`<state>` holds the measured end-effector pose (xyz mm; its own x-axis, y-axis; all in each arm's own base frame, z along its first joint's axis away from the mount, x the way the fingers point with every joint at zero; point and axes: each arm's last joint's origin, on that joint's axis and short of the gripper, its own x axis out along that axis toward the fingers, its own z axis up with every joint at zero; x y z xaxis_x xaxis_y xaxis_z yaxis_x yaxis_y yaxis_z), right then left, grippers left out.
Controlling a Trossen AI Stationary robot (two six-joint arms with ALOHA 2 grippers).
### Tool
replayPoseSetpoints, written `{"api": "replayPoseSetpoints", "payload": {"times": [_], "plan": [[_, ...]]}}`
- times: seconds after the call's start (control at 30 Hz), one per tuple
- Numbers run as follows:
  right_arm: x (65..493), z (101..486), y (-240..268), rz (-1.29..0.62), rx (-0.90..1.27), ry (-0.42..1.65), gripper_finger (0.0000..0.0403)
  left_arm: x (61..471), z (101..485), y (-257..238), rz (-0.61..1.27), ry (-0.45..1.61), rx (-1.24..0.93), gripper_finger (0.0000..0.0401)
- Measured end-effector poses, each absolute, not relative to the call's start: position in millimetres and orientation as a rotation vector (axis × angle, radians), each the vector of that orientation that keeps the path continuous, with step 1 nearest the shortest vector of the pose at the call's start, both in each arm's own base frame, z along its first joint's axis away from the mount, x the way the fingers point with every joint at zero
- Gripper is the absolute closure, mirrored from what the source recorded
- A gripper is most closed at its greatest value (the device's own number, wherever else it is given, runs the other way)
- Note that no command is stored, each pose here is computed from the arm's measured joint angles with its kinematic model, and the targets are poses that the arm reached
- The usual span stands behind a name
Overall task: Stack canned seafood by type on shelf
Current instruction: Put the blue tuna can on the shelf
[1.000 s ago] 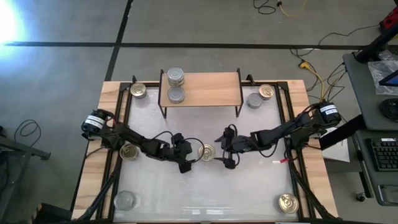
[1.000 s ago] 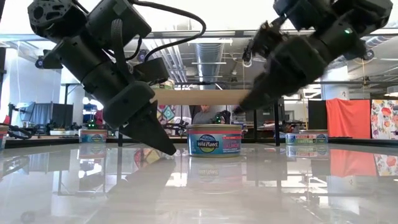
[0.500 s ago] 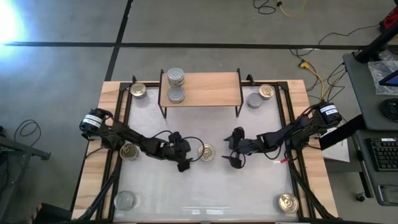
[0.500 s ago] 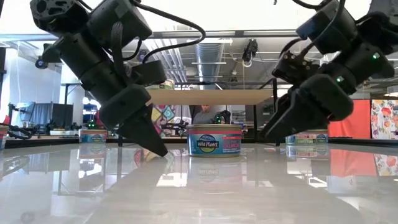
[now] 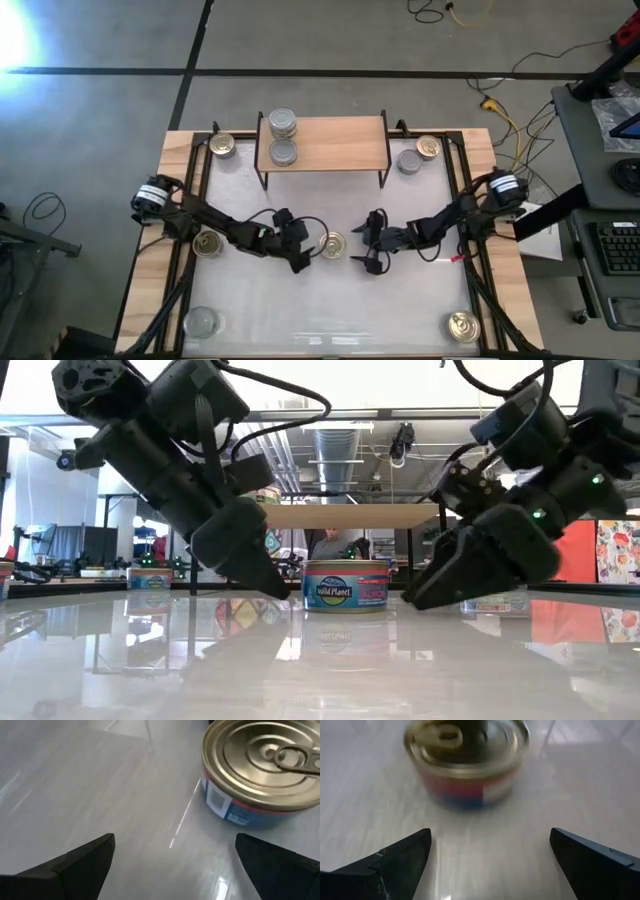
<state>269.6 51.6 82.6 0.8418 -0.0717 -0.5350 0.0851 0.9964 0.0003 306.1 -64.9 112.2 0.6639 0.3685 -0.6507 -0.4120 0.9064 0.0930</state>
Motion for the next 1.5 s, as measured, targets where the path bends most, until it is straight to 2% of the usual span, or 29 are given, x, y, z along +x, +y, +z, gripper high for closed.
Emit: {"api": "replayPoseSetpoints", "payload": {"times": [0.13, 0.43, 0.8, 1.0, 1.1, 1.27, 1.5], "plan": [[286.2, 81.2, 53.8, -0.070, -0.002, 0.495, 0.0003, 309.4, 108.8, -65.5, 0.437, 0.700, -0.055, 0.0003], [319.8, 76.4, 60.0, -0.055, -0.030, 0.481, 0.0002, 323.1, 104.3, -70.0, 0.439, 0.677, -0.038, 0.0003], [320.6, 79.8, 57.4, -0.069, 0.055, 0.461, 0.0003, 327.3, 102.3, -71.9, 0.434, 0.684, -0.012, 0.0003], [320.6, 84.4, 57.5, -0.053, 0.076, 0.456, 0.0038, 326.4, 102.3, -71.6, 0.434, 0.704, 0.003, 0.0003], [320.1, 88.6, 57.3, -0.040, 0.072, 0.467, 0.0038, 324.6, 103.2, -72.2, 0.437, 0.723, 0.011, 0.0003], [319.3, 124.4, 58.3, -0.035, 0.055, 0.512, 0.0038, 316.5, 100.8, -74.6, 0.463, 0.756, 0.000, 0.0003], [310.9, 217.2, 43.3, -0.187, -0.168, 0.556, 0.0038, 302.6, 92.5, -85.1, 0.479, 0.760, -0.040, 0.0003]]}}
